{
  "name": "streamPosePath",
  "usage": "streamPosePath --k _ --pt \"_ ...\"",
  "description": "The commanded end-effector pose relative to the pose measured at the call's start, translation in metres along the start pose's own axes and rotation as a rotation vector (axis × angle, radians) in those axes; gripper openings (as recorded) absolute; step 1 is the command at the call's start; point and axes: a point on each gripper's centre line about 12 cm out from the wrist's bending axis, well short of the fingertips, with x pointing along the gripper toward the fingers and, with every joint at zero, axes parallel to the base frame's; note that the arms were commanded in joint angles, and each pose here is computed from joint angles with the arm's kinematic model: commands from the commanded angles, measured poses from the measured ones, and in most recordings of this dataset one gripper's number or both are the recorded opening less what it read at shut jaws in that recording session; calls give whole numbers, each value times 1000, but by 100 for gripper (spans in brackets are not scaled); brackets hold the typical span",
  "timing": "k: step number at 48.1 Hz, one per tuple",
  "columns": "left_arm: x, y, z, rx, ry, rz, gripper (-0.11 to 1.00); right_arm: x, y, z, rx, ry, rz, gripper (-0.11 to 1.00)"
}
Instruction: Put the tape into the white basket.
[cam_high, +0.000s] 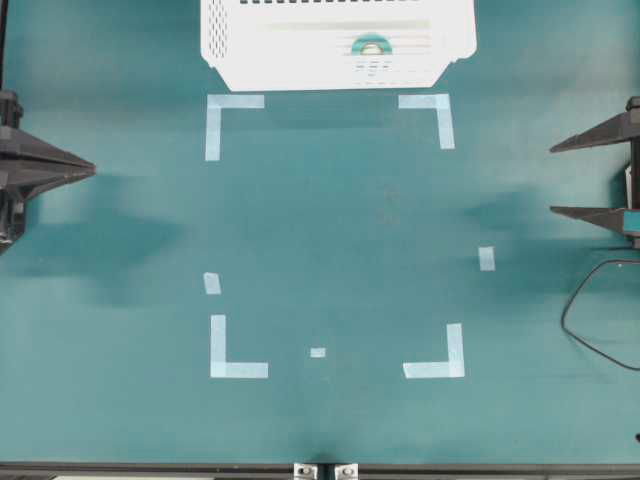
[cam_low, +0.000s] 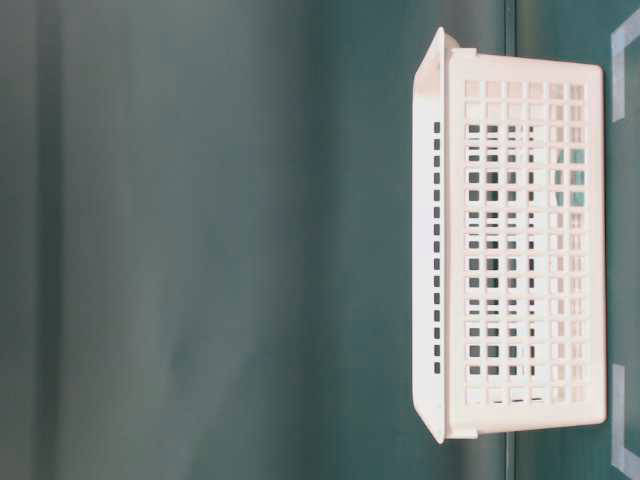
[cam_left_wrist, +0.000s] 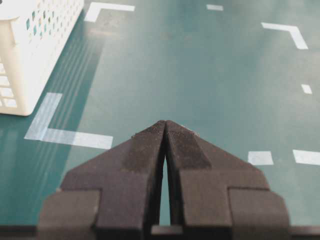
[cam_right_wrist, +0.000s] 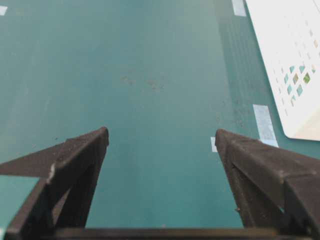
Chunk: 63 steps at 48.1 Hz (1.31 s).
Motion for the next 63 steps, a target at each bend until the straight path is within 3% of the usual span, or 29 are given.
streamPosePath --k 1,23,63 --pt "1 0 6 5 -16 5 -11 1 0 2 3 -3 1 94" --pt "1 0 5 2 23 7 -11 0 0 2 0 -9 0 94" --pt "-2 0 6 4 0 2 -11 0 1 -8 -1 -26 6 94"
